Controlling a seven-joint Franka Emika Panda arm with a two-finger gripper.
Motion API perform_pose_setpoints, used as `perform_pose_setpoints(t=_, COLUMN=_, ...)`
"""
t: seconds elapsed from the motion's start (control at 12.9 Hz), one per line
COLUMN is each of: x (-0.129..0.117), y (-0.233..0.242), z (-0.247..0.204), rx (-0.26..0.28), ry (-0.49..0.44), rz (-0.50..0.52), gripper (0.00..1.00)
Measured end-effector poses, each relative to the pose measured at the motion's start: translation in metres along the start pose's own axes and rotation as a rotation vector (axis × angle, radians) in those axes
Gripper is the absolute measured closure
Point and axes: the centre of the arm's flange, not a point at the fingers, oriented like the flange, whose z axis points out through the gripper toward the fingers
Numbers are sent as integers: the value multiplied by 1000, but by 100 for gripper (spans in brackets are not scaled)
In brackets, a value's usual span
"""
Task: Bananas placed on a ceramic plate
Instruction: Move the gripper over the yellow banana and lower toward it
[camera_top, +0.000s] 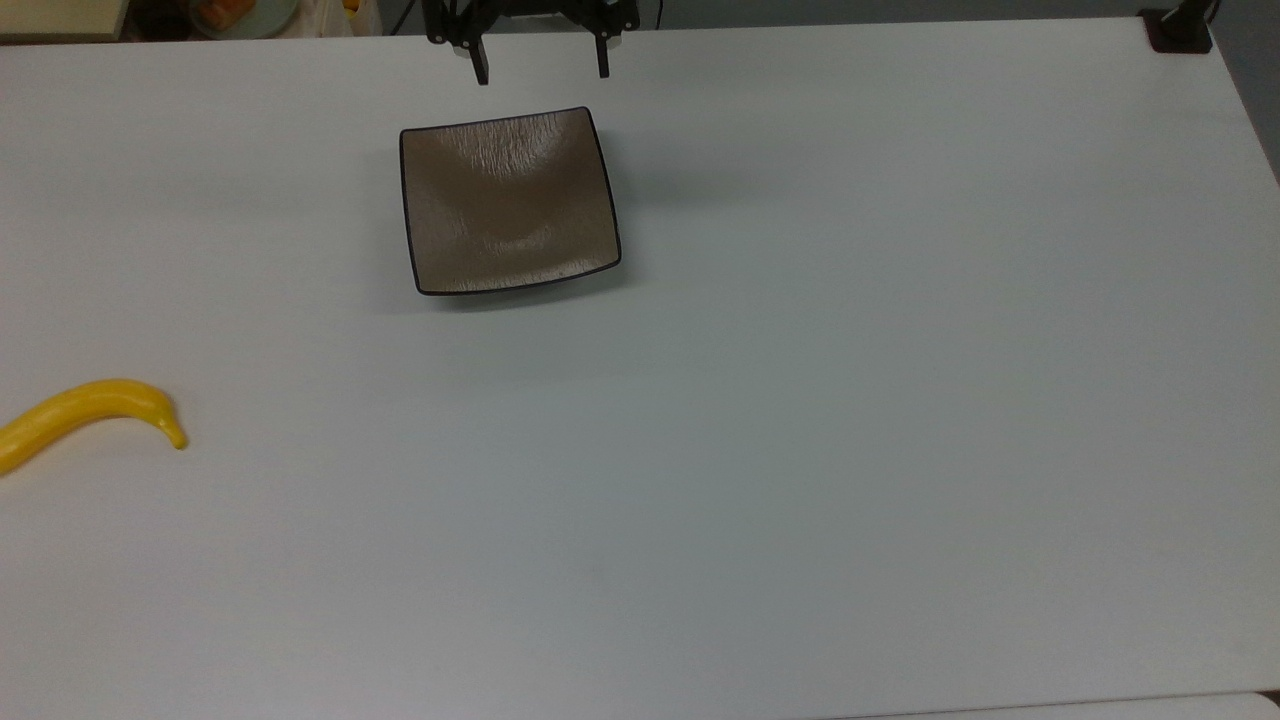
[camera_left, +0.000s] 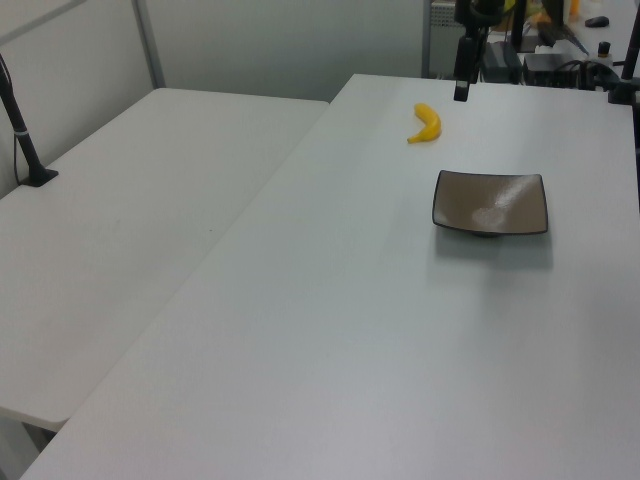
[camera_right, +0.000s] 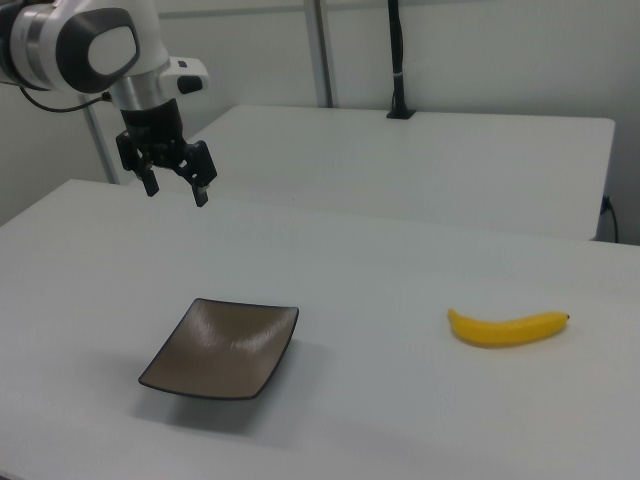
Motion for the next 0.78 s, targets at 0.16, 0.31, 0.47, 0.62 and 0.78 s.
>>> perform_pose_setpoints(t=0.16, x=0, y=0, z=0, rx=0, ry=0, rz=0, gripper=0)
perform_pose_setpoints(t=0.31, x=0, y=0, z=2, rx=0, ry=-4, rz=0, gripper=0)
perform_pose_setpoints(t=0.47, x=-1, y=0, z=3, rx=0, ry=-6, rz=0, gripper=0)
perform_pose_setpoints(t=0.62, x=-1, y=0, z=3, rx=0, ry=-6, rz=0, gripper=0)
perform_pose_setpoints(t=0.78, x=-1, y=1, z=3, rx=0, ry=-6, rz=1, gripper=0)
